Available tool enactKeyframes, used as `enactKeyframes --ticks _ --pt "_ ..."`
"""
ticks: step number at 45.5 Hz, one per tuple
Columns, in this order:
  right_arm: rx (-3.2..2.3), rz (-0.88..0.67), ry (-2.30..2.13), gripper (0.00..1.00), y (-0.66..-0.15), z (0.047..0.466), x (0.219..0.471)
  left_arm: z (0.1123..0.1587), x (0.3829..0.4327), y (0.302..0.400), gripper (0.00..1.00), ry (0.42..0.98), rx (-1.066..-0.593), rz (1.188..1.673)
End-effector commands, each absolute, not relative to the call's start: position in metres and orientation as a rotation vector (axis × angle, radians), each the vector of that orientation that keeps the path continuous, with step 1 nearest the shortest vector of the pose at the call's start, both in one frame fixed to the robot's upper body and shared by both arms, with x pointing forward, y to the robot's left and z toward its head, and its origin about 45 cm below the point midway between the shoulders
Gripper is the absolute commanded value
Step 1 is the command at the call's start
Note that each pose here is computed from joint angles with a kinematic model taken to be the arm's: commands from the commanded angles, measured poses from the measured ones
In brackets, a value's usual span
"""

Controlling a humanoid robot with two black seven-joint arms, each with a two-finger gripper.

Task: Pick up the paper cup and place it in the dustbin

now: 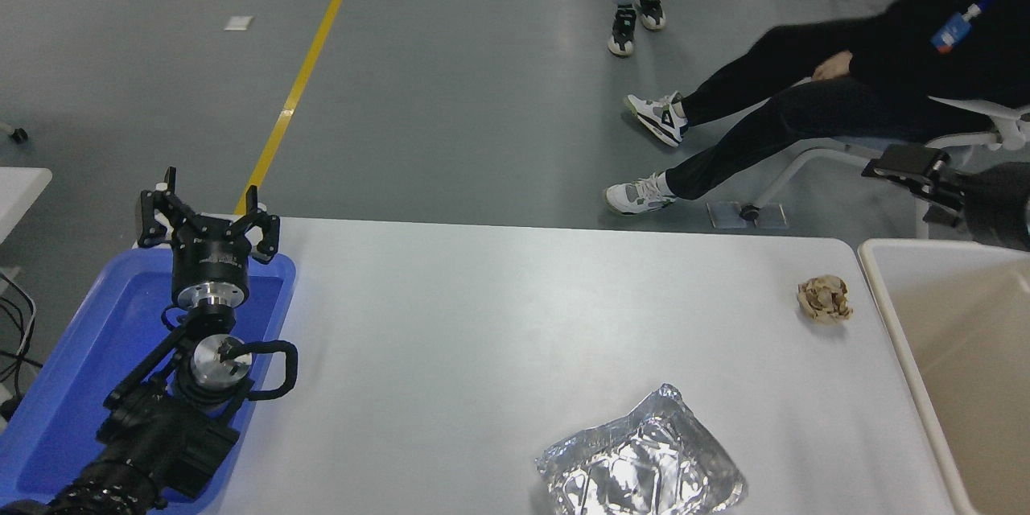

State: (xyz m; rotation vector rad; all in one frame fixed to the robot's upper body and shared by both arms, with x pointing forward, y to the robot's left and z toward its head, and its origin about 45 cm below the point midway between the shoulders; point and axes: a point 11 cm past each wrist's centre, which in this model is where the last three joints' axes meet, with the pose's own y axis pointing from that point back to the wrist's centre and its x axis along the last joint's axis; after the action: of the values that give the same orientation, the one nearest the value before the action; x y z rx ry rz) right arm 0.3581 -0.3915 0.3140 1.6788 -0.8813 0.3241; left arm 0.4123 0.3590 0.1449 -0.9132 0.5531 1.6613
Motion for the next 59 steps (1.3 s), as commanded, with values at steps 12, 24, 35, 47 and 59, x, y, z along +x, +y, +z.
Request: enactKeyframes --ticks 12,24,35,47,59 --pt "1.572 0.485 -0.47 1.0 -0.32 0.345 0.355 0.1447 0.4122 0.3596 0.99 0.553 -0.914 1.663" --pt "1.584 0.438 -0.266 1.0 -0.277 0.368 0.333 0.1449 0.4123 0.3588 0.99 0.554 -0.916 1.662" --pt "1.675 0.33 -0.186 1.0 -0.225 0.374 0.324 0.1447 0.4122 0.3596 0.99 0.553 -0.914 1.663" --pt "1.656 0.301 -0.074 1.0 -0.201 0.382 0.313 0.1445 0.4122 0.3588 0.99 0.554 -0.913 1.662" --pt "1.633 0.25 -0.033 1.0 -0.205 0.391 0.305 0.1444 0.4122 0.3589 0.99 0.555 -0.914 1.662"
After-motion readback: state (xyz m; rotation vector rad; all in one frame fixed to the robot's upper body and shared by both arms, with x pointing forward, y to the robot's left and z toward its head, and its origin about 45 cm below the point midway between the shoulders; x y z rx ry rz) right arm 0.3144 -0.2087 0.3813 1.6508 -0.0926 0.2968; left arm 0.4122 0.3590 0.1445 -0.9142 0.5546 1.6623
